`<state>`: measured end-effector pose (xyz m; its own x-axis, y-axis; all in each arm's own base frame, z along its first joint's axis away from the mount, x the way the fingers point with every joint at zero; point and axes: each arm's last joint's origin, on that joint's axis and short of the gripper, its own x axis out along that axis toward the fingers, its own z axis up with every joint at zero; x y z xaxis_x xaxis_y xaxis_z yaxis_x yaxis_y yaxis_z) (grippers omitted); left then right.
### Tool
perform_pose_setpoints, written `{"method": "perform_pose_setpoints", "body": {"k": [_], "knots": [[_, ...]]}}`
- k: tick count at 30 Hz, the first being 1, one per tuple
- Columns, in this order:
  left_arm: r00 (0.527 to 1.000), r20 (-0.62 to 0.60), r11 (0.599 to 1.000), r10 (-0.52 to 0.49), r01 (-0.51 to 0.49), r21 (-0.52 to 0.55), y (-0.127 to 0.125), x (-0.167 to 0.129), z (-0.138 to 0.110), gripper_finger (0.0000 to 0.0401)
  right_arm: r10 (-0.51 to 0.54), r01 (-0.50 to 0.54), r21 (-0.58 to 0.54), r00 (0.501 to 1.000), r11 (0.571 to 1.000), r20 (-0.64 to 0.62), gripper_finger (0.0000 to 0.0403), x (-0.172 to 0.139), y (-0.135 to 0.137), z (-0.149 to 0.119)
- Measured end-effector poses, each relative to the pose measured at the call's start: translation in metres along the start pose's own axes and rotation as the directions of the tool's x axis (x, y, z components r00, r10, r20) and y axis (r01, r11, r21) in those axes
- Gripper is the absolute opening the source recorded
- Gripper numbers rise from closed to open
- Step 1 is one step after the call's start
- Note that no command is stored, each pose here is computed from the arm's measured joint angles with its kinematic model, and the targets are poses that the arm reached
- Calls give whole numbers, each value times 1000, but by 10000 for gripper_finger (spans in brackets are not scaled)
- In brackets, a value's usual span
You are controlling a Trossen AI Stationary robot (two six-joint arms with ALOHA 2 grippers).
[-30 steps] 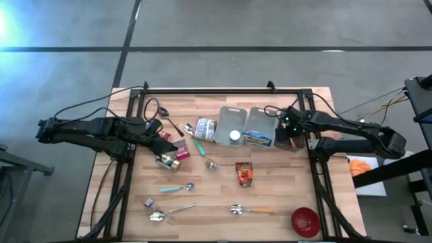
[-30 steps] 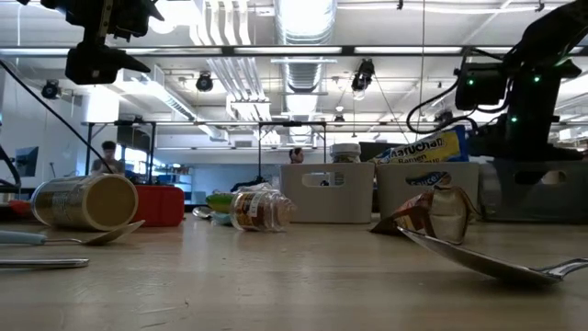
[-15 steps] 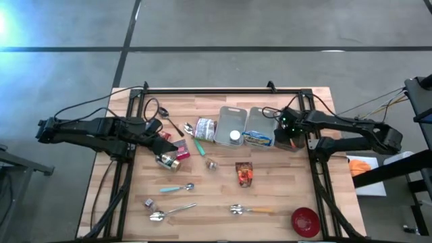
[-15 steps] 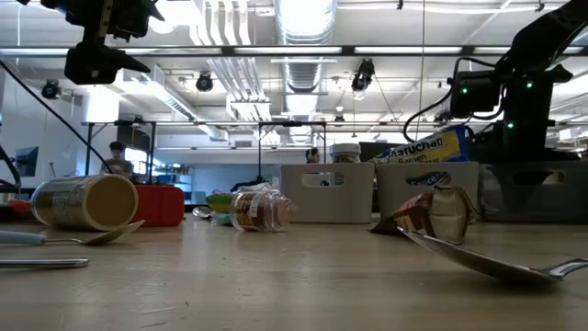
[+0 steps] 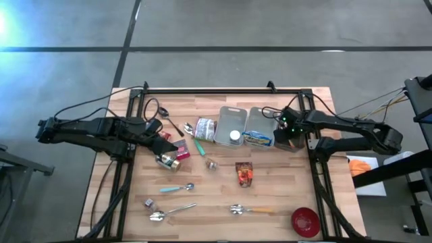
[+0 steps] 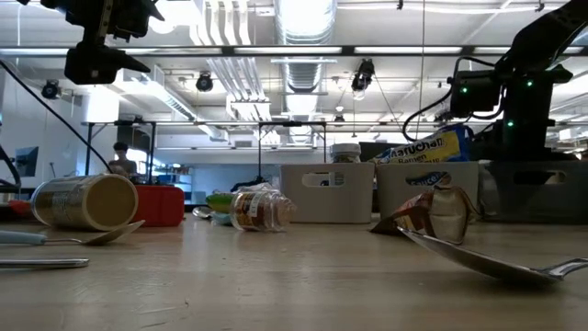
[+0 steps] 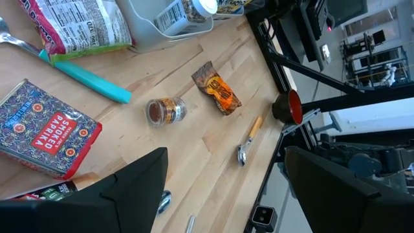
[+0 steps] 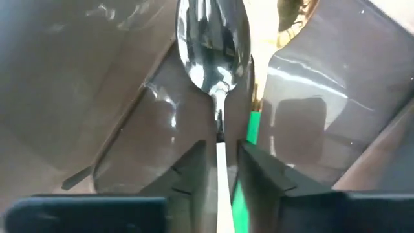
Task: Pick & Place Food Item
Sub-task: Put the red seasoning can into the left gray bin
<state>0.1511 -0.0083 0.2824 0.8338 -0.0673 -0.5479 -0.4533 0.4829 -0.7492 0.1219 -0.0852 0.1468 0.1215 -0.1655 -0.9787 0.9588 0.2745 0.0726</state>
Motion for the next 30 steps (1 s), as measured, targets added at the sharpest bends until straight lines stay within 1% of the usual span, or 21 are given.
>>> {"method": "perform_pose_setpoints", "body": {"k": [5, 9, 15, 20, 24, 27, 30], "knots": [[1000, 0, 1000, 0, 0, 0, 0, 0, 0, 315, 2, -2, 6, 1000, 1000, -1, 150, 0, 0, 0], [1000, 0, 1000, 0, 0, 0, 0, 0, 0, 315, 9, -9, 9, 1000, 1000, 11, 176, -3, 1, 2], [1000, 0, 1000, 0, 0, 0, 0, 0, 0, 315, 40, -40, 6, 998, 999, 50, 181, -18, 5, 8], [1000, -2, 1000, 3, -3, -9, 0, 0, 0, 315, 31, -31, -16, 998, 999, 54, 182, -41, 6, 12], [1000, -4, 1000, 23, -24, -8, 1, 2, 0, 315, 50, -48, -28, 996, 998, 71, 182, -64, 6, 12], [998, -16, 998, 68, -68, -11, 4, 8, 0, 315, 105, -101, -43, 987, 994, 124, 182, -83, 10, 11], [986, -45, 986, 162, -163, -27, 12, 16, 1, 315, 169, -161, -58, 970, 985, 176, 182, -99, 13, 10]]}}
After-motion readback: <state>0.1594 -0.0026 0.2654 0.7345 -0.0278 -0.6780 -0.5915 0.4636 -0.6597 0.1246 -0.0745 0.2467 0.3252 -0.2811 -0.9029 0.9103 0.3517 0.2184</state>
